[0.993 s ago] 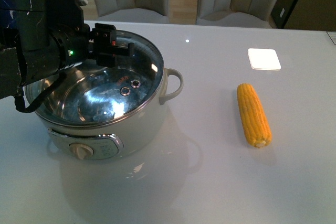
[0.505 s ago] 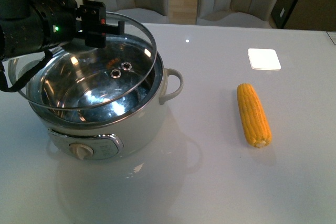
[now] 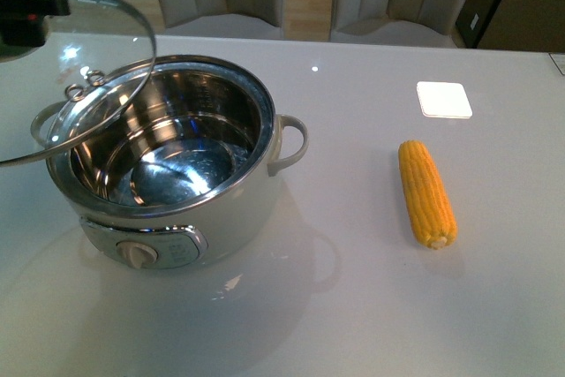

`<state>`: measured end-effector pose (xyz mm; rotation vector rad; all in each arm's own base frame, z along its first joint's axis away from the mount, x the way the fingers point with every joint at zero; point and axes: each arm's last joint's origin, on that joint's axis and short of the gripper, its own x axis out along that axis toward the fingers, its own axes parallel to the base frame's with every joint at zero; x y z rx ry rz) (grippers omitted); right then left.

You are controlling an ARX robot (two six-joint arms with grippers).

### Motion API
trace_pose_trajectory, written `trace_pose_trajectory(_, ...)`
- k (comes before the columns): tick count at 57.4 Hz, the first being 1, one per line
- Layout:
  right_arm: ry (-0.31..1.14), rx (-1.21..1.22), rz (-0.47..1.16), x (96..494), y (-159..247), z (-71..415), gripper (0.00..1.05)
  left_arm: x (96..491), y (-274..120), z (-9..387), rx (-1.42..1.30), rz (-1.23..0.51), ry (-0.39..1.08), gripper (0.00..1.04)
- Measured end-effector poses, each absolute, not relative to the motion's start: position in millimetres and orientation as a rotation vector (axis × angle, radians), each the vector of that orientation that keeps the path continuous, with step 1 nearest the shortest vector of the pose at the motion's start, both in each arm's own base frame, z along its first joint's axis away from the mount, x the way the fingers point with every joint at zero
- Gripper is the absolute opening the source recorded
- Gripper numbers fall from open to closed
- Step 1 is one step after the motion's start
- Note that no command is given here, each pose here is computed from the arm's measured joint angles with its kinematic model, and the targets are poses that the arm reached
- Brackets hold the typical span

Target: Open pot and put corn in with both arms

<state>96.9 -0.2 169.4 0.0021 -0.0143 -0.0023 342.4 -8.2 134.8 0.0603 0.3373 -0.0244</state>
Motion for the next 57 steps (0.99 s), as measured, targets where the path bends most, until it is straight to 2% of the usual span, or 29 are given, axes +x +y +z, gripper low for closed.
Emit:
trace_pose_trajectory(19, -0.014, 0.002, -0.002, 97, 0, 169, 0.96, 321, 81, 126, 0.055, 0.173, 0.321, 0.41)
trace_pose_trajectory(30, -0.014, 0.002, -0.002, 97, 0, 169, 0.96, 316, 120, 103, 0.038, 0.251, 0.349, 0.41)
trace_pose_trajectory(42, -0.014, 0.002, -0.003, 97, 0, 169, 0.96, 326, 147, 81, 0.019, 0.281, 0.355, 0.41)
trace_pose_trajectory(57, -0.014, 0.002, -0.002, 97, 0, 169, 0.96, 339, 157, 42, 0.006, 0.278, 0.383, 0.41)
